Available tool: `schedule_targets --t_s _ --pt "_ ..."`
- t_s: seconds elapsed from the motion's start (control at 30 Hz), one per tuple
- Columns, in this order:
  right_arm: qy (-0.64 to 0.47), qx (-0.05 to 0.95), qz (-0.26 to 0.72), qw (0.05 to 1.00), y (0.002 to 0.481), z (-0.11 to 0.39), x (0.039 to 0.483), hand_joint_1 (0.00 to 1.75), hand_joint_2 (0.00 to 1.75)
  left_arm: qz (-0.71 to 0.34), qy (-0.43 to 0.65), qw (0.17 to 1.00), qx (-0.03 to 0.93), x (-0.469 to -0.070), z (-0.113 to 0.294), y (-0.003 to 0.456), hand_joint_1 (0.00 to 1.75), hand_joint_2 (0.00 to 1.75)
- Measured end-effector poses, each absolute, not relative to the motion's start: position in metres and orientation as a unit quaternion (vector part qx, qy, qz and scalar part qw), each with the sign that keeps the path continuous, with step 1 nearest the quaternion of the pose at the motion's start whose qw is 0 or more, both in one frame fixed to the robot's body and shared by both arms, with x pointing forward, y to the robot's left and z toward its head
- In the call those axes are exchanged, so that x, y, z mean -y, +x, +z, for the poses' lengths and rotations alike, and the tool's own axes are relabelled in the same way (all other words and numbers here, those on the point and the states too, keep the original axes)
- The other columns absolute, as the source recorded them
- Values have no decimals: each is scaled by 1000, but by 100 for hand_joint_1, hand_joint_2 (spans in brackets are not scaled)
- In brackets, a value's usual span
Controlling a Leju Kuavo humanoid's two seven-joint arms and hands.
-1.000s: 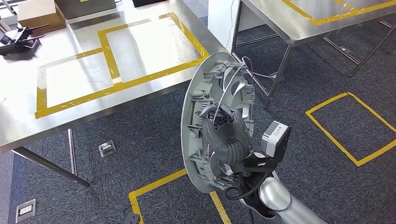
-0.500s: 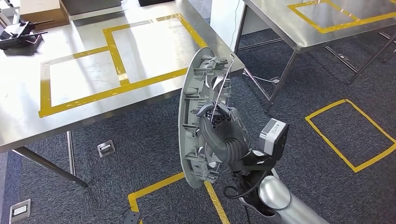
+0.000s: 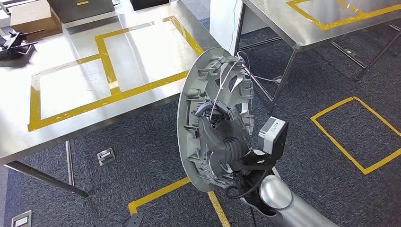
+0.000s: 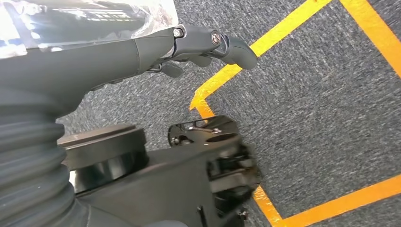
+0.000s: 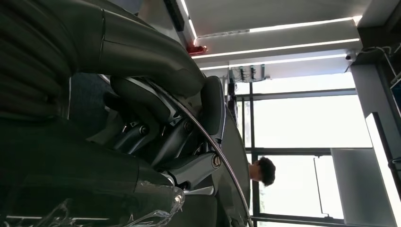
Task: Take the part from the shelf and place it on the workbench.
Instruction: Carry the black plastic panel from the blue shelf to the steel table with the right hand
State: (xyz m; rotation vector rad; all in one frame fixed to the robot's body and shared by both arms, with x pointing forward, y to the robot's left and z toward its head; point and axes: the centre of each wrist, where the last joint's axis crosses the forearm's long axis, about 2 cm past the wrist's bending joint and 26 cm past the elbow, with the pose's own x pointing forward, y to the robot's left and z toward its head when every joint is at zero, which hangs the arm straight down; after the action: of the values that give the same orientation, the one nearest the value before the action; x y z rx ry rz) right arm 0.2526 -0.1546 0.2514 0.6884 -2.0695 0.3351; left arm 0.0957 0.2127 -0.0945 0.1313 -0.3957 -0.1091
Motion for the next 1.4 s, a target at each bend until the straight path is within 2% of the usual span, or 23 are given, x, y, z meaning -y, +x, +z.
schedule_targets --t_s 1.4 --pt "288 849 177 407 261 278 140 175 175 -66 58 977 192 -209 -94 98 0 175"
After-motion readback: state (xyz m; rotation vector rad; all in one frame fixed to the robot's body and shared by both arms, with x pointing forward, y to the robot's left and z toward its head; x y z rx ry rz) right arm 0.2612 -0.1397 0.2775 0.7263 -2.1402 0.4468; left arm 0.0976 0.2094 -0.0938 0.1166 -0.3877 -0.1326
